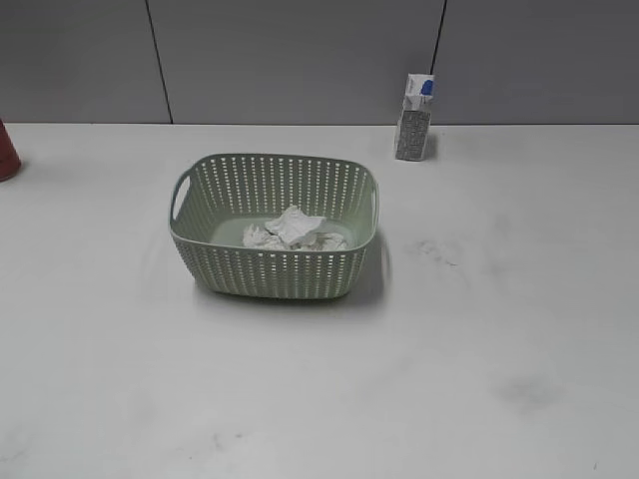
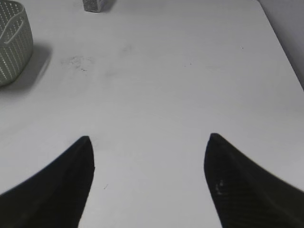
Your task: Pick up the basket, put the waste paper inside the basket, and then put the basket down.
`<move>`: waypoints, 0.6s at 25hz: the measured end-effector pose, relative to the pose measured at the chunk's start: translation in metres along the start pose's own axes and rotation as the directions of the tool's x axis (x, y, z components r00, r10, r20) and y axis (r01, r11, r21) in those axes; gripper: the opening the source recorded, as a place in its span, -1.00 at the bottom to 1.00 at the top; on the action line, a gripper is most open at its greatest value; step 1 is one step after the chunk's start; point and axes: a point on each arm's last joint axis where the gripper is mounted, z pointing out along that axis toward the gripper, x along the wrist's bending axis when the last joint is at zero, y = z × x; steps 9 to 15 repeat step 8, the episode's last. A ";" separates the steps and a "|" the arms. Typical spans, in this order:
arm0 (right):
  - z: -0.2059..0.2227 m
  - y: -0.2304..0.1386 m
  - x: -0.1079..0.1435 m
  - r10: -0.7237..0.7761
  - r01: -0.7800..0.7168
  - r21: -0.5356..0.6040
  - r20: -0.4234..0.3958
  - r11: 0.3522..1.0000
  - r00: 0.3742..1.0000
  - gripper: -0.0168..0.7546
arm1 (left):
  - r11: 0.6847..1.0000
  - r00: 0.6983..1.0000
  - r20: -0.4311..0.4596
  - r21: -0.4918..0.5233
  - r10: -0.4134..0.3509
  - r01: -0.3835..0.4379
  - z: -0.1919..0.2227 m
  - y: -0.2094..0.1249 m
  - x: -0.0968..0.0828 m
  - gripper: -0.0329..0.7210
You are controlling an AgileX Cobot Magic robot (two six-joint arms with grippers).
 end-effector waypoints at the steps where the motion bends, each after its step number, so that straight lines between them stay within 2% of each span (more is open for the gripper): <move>1: 0.000 0.000 0.000 0.000 0.000 0.000 0.000 1.000 1.000 0.54 | 1.000 1.000 0.001 -0.014 -0.002 0.002 -0.002 -0.001 0.000 0.62; 8: 0.000 0.000 0.000 0.001 -0.001 0.000 0.000 1.000 1.000 0.54 | 0.992 1.000 0.004 -0.123 -0.001 0.002 -0.017 -0.010 -0.001 0.47; 15: 0.000 0.000 0.000 0.001 -0.001 0.000 0.000 1.000 1.000 0.54 | 0.992 1.000 0.004 -0.123 -0.001 0.002 -0.017 -0.010 -0.001 0.47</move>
